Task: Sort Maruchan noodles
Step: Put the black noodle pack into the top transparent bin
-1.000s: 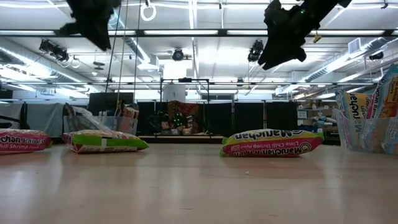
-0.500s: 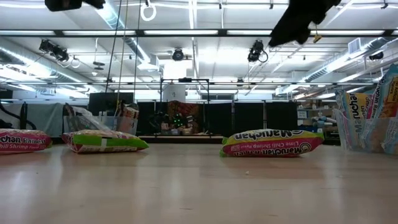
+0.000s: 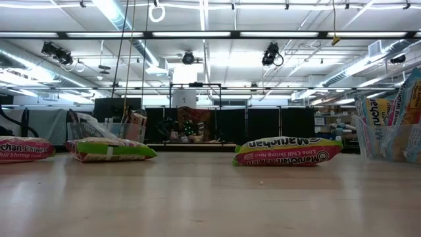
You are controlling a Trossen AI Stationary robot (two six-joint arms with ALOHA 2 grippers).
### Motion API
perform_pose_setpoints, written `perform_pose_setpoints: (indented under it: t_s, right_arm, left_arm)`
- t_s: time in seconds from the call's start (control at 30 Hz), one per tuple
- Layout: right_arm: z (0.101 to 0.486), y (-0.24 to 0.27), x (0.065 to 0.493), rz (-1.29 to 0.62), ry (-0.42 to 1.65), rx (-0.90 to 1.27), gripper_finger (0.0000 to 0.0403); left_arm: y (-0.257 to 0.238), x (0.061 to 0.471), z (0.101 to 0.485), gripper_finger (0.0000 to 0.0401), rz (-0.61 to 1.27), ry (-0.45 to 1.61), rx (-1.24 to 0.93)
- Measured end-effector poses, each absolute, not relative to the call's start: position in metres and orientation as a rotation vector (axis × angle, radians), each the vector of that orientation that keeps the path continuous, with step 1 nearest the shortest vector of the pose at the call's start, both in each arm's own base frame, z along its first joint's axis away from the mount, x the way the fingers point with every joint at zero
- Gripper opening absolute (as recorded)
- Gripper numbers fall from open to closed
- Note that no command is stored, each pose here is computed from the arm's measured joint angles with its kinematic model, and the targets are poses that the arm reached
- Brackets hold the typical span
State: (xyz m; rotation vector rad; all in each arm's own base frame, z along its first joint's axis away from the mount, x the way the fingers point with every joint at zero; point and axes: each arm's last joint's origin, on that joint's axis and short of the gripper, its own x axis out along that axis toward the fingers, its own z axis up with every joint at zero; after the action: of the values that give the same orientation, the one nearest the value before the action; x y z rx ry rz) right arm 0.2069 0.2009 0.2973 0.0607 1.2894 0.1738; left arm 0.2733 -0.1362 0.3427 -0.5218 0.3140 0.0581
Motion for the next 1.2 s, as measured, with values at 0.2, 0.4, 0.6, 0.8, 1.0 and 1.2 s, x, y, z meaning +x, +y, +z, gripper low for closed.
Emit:
perform_pose_setpoints:
  t_s: [0.2, 0.4, 0.6, 0.8, 1.0, 1.2]
  right_arm:
    - [0.266, 0.265, 0.164, 0.194, 1.681, 0.281, 0.015]
    - [0.224, 0.3, 0.134, 0.13, 1.839, 0.166, 0.015]
    - [0.174, 0.297, 0.168, 0.086, 1.847, 0.039, 0.015]
    - [0.198, 0.29, 0.223, 0.117, 1.593, 0.039, 0.015]
    - [0.203, 0.289, 0.22, 0.154, 1.584, -0.012, 0.015]
    - [0.176, 0.294, 0.195, 0.14, 1.697, 0.03, 0.015]
  left_arm:
    - [-0.153, 0.264, 0.342, 0.0034, -0.01, 0.336, -0.448]
    - [-0.165, 0.258, 0.34, 0.0034, -0.026, 0.34, -0.417]
    - [-0.165, 0.258, 0.341, 0.0034, 0.024, 0.311, -0.385]
    - [-0.165, 0.258, 0.341, 0.0034, 0.031, 0.309, -0.387]
    - [-0.165, 0.257, 0.34, 0.0034, 0.031, 0.31, -0.389]
    - [-0.167, 0.26, 0.337, 0.0034, 0.036, 0.315, -0.398]
